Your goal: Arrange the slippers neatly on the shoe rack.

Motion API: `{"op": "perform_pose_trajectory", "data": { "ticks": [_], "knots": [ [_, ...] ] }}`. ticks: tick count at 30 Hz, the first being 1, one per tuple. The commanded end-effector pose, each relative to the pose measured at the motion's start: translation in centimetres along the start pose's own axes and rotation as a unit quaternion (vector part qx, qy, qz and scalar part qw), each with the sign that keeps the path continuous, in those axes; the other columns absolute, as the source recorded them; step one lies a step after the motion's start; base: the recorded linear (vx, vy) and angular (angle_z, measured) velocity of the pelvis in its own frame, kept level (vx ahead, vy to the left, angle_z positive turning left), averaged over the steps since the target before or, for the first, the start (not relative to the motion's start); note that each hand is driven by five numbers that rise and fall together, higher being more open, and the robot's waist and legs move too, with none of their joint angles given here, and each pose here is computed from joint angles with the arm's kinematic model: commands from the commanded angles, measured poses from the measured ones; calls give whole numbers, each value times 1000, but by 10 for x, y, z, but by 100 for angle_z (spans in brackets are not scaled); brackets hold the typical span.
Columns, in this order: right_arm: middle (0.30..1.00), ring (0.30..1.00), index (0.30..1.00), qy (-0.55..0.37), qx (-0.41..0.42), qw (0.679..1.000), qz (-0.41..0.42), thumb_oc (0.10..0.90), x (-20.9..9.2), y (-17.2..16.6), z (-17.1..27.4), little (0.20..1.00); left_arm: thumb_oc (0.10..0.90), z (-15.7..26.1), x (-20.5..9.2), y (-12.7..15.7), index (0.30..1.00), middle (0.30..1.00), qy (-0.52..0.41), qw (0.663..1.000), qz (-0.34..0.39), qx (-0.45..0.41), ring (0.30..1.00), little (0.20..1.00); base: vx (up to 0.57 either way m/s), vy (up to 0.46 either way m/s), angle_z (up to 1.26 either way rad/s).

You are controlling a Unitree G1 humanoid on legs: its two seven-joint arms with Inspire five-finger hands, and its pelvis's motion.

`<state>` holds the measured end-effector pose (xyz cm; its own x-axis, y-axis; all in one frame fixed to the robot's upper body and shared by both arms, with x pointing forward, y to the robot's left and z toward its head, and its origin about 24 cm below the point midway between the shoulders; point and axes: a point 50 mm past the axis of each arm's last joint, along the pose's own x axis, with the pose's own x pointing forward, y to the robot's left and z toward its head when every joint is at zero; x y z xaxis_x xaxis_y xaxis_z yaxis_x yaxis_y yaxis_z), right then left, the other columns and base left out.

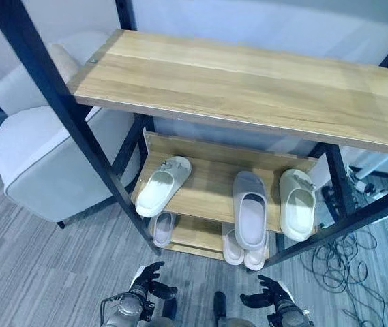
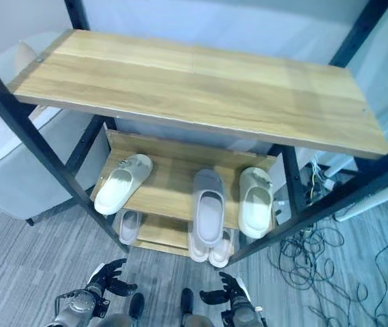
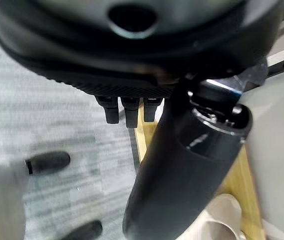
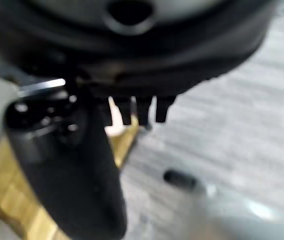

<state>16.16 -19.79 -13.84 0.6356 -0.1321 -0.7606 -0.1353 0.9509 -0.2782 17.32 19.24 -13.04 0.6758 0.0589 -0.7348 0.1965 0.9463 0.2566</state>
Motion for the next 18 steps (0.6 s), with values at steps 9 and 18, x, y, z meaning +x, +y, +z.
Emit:
{"op": "perform_pose_trajectory", "data": {
  "ticks": [9,18],
  "knots": [
    [900,900,900,-140,-40,989,10,800,-1,-4,56,900,800,25,2,17,900,900,-69,997,26,-6,900,900,-95,81,-51],
    [900,900,900,-259,-6,961,99,800,-21,20,104,900,800,25,-1,3,900,900,-78,997,10,-18,900,900,-38,-22,-7]
  ]
}}
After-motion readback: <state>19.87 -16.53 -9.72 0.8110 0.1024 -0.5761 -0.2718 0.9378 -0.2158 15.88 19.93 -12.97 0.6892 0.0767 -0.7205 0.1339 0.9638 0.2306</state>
